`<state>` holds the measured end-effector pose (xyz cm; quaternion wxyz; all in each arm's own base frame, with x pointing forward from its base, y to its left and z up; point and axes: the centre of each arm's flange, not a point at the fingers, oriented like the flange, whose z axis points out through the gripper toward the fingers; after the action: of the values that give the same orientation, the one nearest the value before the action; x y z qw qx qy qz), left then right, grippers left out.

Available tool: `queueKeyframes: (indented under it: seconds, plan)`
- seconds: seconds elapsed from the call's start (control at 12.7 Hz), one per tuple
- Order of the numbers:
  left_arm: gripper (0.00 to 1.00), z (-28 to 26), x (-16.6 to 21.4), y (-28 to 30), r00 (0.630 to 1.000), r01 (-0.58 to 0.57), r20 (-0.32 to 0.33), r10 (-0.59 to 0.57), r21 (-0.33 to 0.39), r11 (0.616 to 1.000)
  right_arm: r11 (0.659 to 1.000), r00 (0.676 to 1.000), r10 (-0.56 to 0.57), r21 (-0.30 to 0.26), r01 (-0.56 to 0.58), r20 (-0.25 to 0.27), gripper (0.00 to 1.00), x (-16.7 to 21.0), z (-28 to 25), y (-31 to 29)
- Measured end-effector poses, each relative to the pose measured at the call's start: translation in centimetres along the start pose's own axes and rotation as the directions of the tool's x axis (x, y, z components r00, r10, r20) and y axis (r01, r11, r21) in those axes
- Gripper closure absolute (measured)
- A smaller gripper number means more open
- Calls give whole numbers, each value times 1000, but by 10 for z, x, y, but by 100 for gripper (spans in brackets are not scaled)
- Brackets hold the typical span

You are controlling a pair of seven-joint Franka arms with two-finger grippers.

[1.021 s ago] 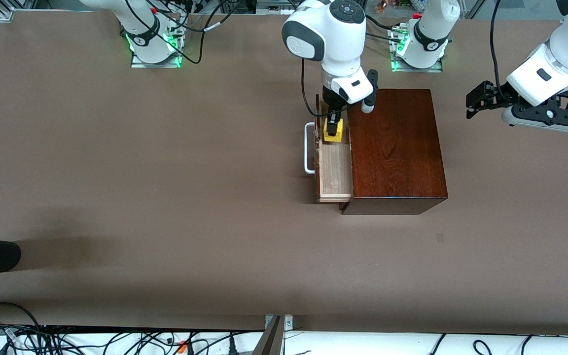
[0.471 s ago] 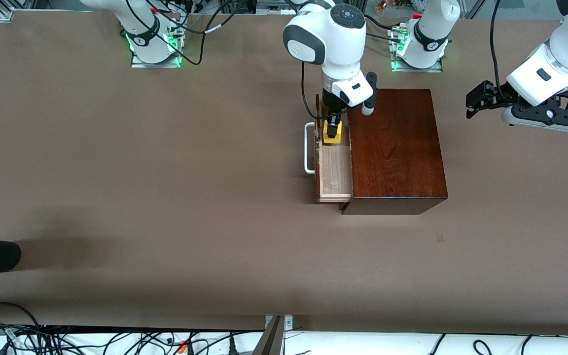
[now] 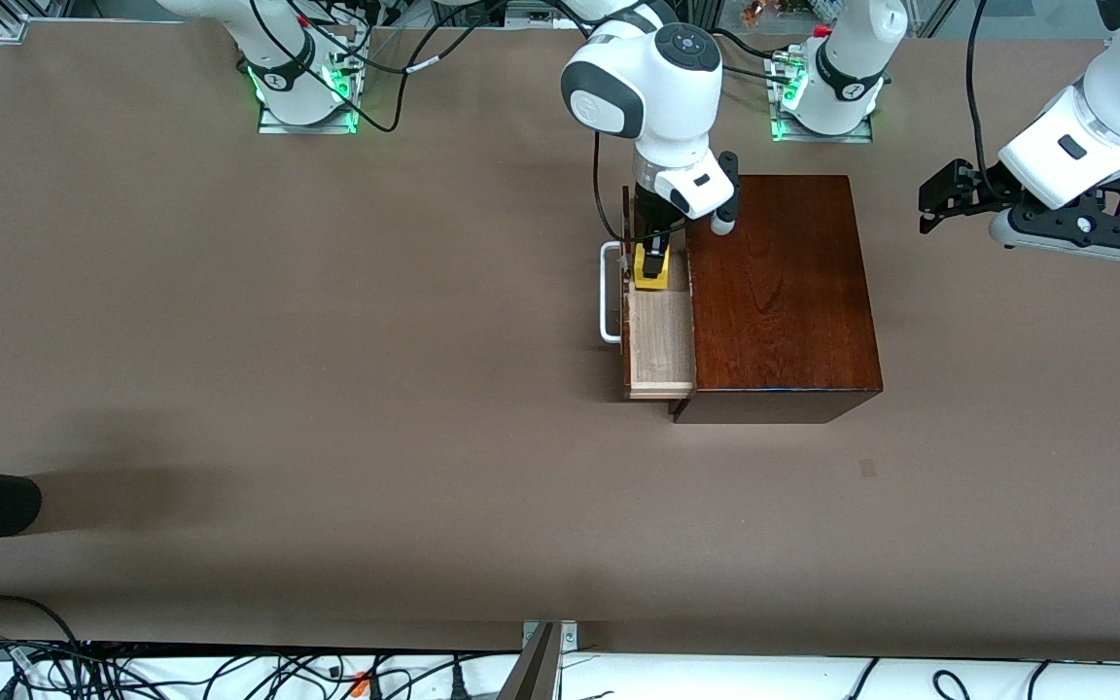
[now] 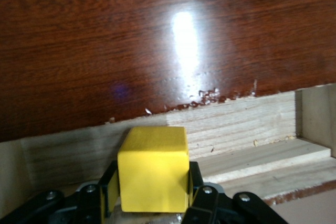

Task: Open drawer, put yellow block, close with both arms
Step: 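Lower the cube into the drawer and open the right gripper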

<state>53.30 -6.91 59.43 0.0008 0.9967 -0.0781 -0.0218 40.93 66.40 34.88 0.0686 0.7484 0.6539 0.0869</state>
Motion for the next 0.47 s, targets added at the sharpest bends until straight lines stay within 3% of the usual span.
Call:
queueKeyframes:
  seconds: [0.47]
  plan:
    - [0, 0, 0, 5, 1000, -9, 0, 9, 1, 1000, 1000, 1000, -19, -12, 19, 13, 45, 1, 12, -3]
